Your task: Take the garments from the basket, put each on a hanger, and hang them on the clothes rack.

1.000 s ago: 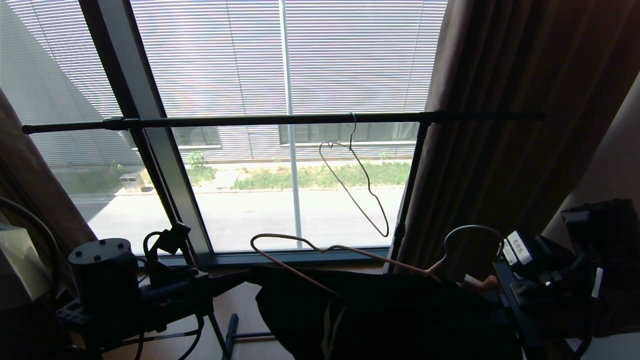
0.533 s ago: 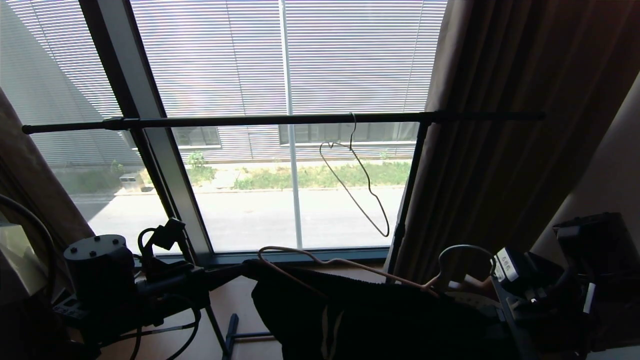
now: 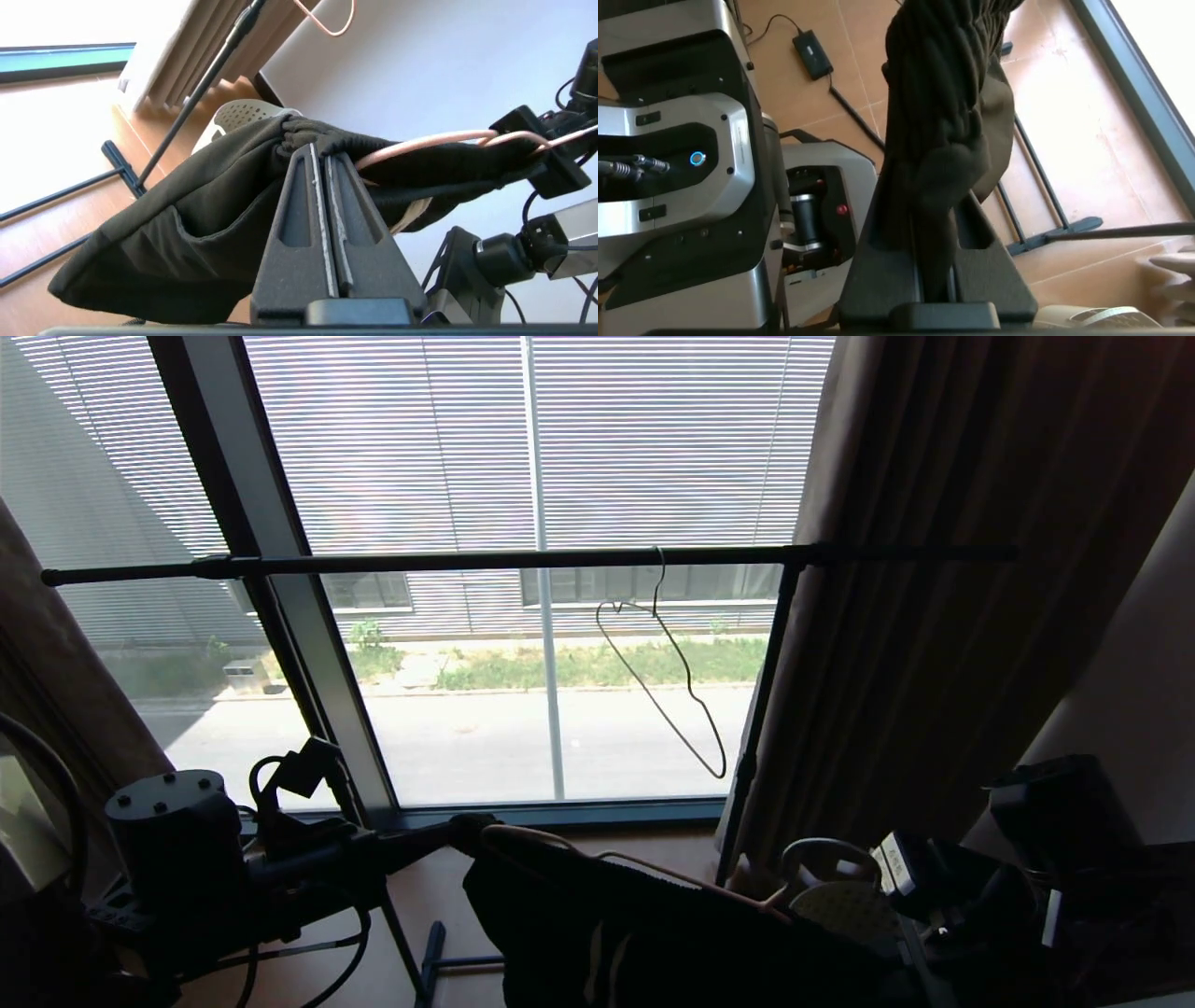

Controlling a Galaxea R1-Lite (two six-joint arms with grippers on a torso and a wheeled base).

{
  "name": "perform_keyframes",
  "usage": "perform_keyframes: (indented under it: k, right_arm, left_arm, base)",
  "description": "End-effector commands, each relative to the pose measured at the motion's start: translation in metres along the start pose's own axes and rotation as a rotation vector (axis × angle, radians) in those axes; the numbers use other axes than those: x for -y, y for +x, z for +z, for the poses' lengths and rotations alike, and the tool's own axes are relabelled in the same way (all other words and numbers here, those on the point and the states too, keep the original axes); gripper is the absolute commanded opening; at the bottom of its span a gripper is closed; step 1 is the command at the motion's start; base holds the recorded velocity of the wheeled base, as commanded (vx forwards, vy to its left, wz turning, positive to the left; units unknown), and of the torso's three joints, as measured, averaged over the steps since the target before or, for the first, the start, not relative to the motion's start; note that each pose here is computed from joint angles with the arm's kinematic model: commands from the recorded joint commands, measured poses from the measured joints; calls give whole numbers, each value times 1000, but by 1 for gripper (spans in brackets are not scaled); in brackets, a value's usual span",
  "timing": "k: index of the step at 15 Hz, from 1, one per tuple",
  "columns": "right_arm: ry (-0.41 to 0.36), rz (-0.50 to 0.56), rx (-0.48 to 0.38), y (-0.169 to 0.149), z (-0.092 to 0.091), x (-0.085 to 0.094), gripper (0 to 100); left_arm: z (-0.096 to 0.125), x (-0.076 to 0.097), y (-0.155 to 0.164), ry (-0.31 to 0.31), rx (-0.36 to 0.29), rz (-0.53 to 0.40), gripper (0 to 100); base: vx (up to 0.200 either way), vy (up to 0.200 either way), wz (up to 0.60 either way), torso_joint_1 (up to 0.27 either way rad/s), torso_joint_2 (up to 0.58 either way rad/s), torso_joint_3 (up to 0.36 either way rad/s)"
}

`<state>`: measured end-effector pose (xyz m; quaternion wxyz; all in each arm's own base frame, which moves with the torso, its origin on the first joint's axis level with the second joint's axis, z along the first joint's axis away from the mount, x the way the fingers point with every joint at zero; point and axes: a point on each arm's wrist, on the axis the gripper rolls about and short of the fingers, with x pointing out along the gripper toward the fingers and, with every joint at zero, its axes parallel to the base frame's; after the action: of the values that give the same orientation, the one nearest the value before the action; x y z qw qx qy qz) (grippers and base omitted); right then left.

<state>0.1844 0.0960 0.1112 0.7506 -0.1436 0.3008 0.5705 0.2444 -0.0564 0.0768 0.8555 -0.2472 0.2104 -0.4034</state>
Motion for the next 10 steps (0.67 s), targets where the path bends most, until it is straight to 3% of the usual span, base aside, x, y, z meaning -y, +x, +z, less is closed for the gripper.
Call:
perform_keyframes:
  k: [1, 7, 10]
  right_arm:
    - [30, 14, -38, 8, -6, 4, 0]
    - [20, -29, -97, 15, -11, 8, 0]
    - [5, -57, -87, 12, -7, 9, 0]
  left_arm:
    - [2, 2, -1, 5, 7, -3, 0]
    - [6, 13, -6, 14, 6, -11, 0]
    - [12, 38, -9, 79, -14, -58, 0]
  base:
    - [0, 0, 0, 0, 0, 0]
    - [0, 0, 0, 0, 0, 0]
    - [0, 0, 0, 0, 0, 0]
